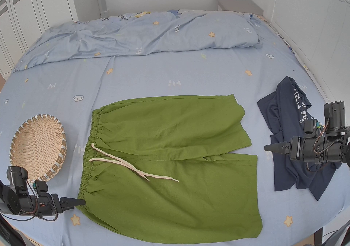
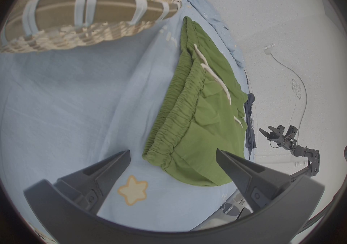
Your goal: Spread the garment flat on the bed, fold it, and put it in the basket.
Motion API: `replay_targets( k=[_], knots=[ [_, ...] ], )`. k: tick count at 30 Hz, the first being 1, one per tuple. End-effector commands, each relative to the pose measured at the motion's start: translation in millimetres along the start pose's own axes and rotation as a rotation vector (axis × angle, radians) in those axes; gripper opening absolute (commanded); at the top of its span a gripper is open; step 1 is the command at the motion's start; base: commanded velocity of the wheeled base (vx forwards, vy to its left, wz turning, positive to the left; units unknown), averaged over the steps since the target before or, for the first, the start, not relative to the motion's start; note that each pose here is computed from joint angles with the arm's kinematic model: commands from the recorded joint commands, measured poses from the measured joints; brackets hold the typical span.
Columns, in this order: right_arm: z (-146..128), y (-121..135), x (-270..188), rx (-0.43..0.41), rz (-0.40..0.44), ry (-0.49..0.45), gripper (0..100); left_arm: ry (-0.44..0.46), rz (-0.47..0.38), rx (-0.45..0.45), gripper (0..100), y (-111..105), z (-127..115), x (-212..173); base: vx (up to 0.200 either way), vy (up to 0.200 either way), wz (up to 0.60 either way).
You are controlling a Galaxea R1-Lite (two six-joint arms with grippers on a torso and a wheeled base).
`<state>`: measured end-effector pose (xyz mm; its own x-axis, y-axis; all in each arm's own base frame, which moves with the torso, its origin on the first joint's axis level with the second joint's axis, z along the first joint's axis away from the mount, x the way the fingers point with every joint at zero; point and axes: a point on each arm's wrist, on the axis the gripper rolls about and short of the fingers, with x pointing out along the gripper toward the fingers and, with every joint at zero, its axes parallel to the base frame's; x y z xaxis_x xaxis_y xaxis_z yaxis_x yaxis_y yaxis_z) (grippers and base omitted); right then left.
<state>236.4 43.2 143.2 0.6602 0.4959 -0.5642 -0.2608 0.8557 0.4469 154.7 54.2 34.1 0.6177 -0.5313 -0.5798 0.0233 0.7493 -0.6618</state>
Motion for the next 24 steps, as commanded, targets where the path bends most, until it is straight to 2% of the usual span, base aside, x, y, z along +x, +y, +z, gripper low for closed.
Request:
replay_targets(
  k=[1,4,12,24],
  knots=[
    [0.3,-0.1,0.8,0.001,0.001,0.001,100,0.073,-0.010,-0.028,100,12.6,-3.0,14.3,0.000,0.000,0.00],
    [-0.1,-0.2,0.8,0.001,0.000,0.003,100,0.103,-0.024,-0.013,100,14.5,-4.2,21.7,0.000,0.000,0.00],
    [-1.0,2.1,1.4,-0.006,0.007,0.006,100,0.063,-0.033,0.034,100,14.8,1.3,24.7,0.000,0.000,0.00],
    [-1.8,2.2,2.5,-0.005,0.006,0.011,100,0.039,-0.119,0.058,100,6.0,9.1,28.9,0.000,0.000,0.00]
  ],
)
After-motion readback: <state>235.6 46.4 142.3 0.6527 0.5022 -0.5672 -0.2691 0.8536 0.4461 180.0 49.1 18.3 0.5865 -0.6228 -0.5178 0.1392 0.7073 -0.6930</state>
